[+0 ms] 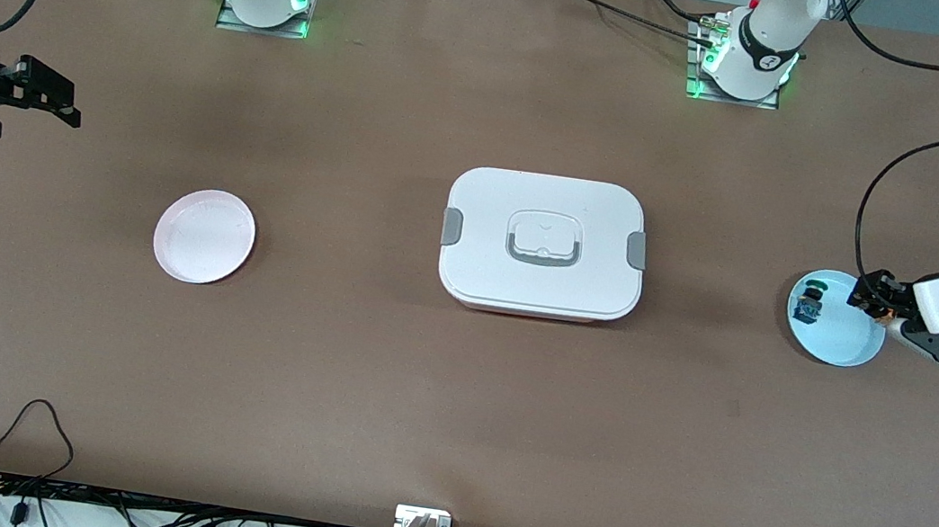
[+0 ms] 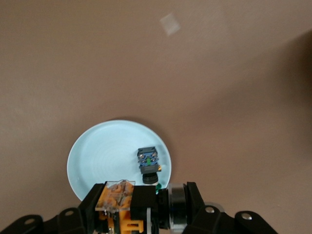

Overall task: Transfer orange switch to right arm and place
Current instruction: 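Lift the orange switch off the plate with the left gripper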

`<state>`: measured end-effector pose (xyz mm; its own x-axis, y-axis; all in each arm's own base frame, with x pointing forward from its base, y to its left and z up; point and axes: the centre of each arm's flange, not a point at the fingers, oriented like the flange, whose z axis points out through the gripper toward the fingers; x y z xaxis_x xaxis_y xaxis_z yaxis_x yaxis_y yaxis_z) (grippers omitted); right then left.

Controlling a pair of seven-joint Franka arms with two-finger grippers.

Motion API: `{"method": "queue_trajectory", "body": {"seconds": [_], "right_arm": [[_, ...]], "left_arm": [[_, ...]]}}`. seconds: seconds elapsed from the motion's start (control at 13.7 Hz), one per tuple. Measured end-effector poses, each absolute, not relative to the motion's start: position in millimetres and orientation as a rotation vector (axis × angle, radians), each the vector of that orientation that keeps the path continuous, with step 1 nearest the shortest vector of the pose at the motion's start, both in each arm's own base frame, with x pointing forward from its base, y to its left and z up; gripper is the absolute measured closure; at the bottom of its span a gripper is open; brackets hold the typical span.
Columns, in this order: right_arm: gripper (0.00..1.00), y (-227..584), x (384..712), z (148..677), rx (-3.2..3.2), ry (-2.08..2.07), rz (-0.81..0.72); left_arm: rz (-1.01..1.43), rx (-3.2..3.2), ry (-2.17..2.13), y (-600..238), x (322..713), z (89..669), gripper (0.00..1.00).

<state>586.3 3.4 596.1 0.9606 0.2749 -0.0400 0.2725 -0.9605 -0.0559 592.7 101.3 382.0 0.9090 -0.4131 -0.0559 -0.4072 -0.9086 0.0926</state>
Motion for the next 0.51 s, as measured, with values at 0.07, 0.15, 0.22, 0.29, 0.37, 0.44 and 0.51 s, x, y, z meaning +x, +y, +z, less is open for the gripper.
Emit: {"method": "queue_trajectory", "body": {"seconds": [0.07, 0.15, 0.22, 0.29, 0.37, 0.44, 0.51], "right_arm": [[0.00, 3, 586, 596, -3.061, -0.427, 0.073], [0.00, 3, 586, 596, -3.061, -0.427, 0.073], [0.00, 3, 586, 596, -3.061, -0.426, 0.073], [0.00, 3, 586, 596, -3.061, -0.426, 0.073], [0.00, 3, 586, 596, -3.061, -0.425, 0.073], [0.00, 3, 586, 596, -3.061, -0.426, 0.073], [0.00, 3, 586, 596, -3.061, -0.426, 0.073]], "left_arm": [[-0.076, 2.973, -0.644, 91, 592, 395, 0.28], [-0.030, 2.937, -0.658, 83, 592, 406, 0.28], [0.029, 2.885, -0.695, 78, 592, 416, 0.28], [0.084, 2.825, -0.738, 75, 593, 423, 0.28], [0.126, 2.760, -0.772, 72, 592, 427, 0.28], [0.161, 2.691, -0.792, 68, 592, 429, 0.28], [0.208, 2.612, -0.816, 64, 592, 431, 0.28]]}}
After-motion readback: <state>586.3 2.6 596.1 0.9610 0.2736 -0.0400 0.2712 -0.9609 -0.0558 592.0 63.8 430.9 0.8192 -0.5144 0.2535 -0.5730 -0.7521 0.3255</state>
